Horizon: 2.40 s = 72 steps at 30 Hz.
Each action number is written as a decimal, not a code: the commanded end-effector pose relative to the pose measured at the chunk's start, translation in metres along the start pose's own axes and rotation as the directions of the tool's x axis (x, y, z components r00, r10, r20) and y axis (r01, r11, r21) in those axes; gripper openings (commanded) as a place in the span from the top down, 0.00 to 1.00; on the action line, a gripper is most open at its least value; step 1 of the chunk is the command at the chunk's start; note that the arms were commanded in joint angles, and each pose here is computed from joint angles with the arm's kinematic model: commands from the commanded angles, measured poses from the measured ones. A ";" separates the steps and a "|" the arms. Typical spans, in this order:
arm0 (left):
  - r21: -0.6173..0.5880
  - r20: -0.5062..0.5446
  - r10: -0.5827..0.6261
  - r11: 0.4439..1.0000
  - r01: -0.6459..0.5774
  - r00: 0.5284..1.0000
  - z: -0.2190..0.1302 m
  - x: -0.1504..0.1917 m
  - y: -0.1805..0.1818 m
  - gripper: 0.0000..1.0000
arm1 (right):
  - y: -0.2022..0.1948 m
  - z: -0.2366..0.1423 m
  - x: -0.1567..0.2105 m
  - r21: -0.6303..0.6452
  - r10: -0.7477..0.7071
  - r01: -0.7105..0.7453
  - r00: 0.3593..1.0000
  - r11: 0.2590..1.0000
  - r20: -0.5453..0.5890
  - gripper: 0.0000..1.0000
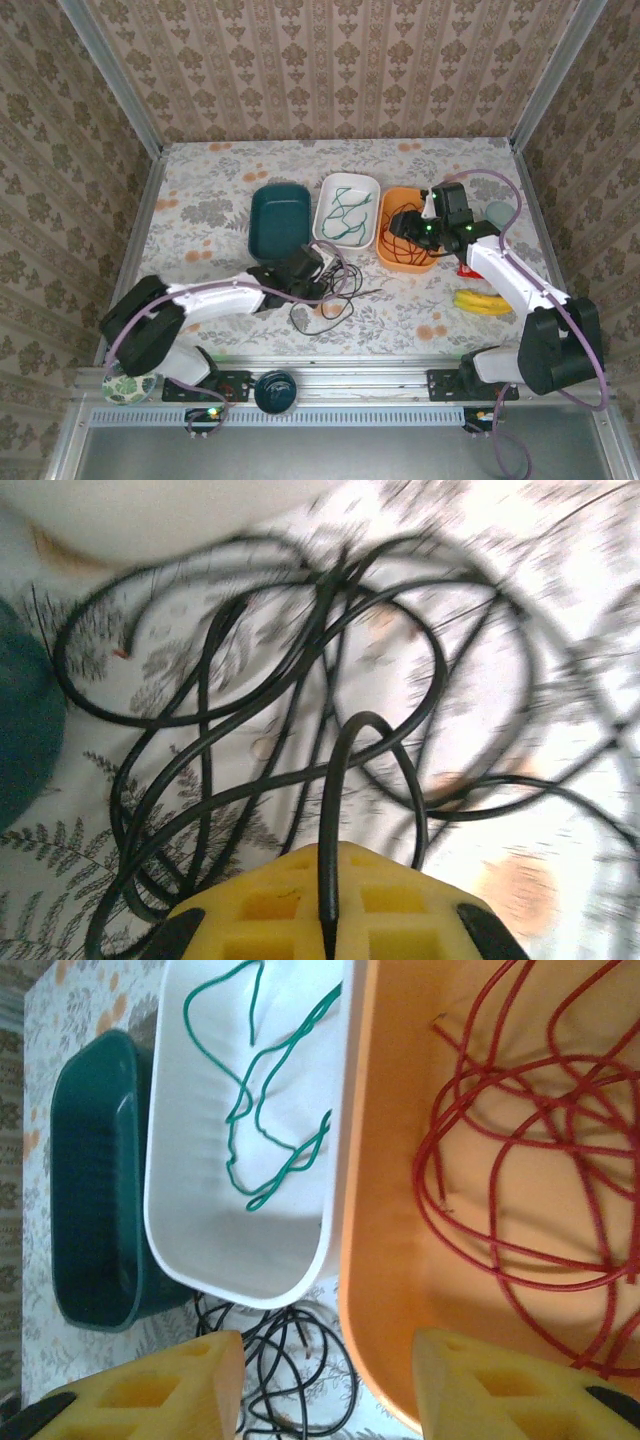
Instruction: Untangle the cables
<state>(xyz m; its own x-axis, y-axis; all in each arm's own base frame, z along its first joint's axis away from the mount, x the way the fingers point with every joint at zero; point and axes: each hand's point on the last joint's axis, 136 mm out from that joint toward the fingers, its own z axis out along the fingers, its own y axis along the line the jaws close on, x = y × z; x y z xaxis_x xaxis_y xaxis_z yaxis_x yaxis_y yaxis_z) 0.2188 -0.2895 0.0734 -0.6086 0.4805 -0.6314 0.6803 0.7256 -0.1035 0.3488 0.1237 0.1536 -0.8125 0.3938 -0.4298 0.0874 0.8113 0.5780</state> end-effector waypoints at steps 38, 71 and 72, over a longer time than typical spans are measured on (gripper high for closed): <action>0.186 0.813 0.094 0.893 -0.410 0.575 -0.296 -0.232 -0.064 1.00 | 0.144 -0.024 0.073 -0.503 -0.451 0.367 0.891 0.783 -0.052 0.50; -0.198 0.979 0.198 0.899 -0.391 -0.040 -0.504 -0.275 -0.068 1.00 | 0.056 0.087 0.144 -0.203 -0.419 0.366 0.794 0.908 -0.440 0.72; -0.218 0.976 0.210 0.907 -0.360 -0.063 -0.510 -0.276 -0.064 1.00 | 0.052 0.087 0.143 -0.197 -0.407 0.357 0.801 0.913 -0.440 0.68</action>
<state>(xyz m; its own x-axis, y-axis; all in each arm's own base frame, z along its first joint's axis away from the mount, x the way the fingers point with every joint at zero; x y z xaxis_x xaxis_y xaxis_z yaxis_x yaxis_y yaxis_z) 0.1480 -0.2489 0.6082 0.4536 -0.3073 -0.8365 0.8307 0.4857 0.2720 0.2812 0.2672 0.0678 -0.9252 -0.2537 -0.2821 -0.3691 0.7738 0.5148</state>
